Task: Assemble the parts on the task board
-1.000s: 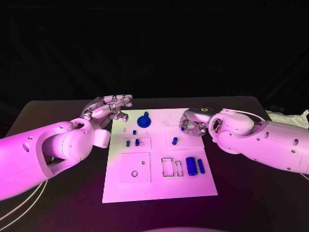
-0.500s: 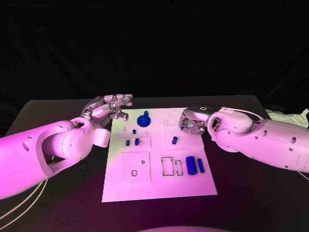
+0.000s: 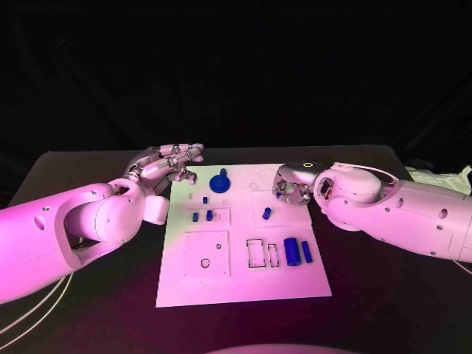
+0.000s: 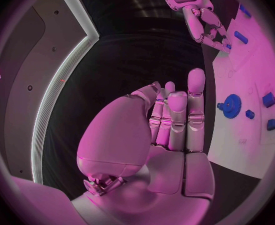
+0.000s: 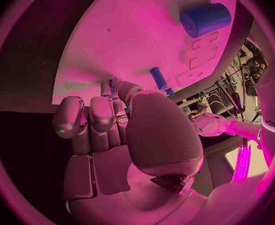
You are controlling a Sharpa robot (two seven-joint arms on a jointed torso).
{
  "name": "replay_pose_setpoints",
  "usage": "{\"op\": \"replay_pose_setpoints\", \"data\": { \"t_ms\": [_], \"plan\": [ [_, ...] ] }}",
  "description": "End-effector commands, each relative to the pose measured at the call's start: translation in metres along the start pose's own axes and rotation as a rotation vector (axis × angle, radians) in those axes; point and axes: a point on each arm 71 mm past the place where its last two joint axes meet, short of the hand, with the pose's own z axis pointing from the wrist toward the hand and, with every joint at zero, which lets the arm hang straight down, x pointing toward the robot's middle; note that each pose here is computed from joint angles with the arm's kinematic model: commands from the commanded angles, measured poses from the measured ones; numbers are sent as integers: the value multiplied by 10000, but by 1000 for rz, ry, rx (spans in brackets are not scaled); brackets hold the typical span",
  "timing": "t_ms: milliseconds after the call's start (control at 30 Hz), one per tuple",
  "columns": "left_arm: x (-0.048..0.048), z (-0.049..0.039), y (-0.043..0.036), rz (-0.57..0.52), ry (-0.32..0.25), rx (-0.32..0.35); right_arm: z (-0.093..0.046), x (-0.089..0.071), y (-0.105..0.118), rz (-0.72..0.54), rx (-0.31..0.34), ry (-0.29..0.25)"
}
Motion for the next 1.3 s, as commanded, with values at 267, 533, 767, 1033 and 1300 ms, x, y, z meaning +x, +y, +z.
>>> {"op": "replay_pose_setpoints", "data": {
  "t_ms": [267, 533, 767, 1033, 1300],
  "plan": [
    [8, -1, -1, 6, 6, 0, -22, 169, 25, -39, 14, 84],
    [11, 0, 4, 3, 9, -8, -36, 148, 66, -40, 7, 49],
    [11, 1, 13, -1, 12, -20, -64, 81, 70, -12, 2, -38],
    [8, 6, 22, -4, 19, -32, -133, -21, 21, 101, 10, -85],
    [-10, 14, 27, -4, 19, -36, -194, -123, 20, 186, 2, -79]
  ]
}}
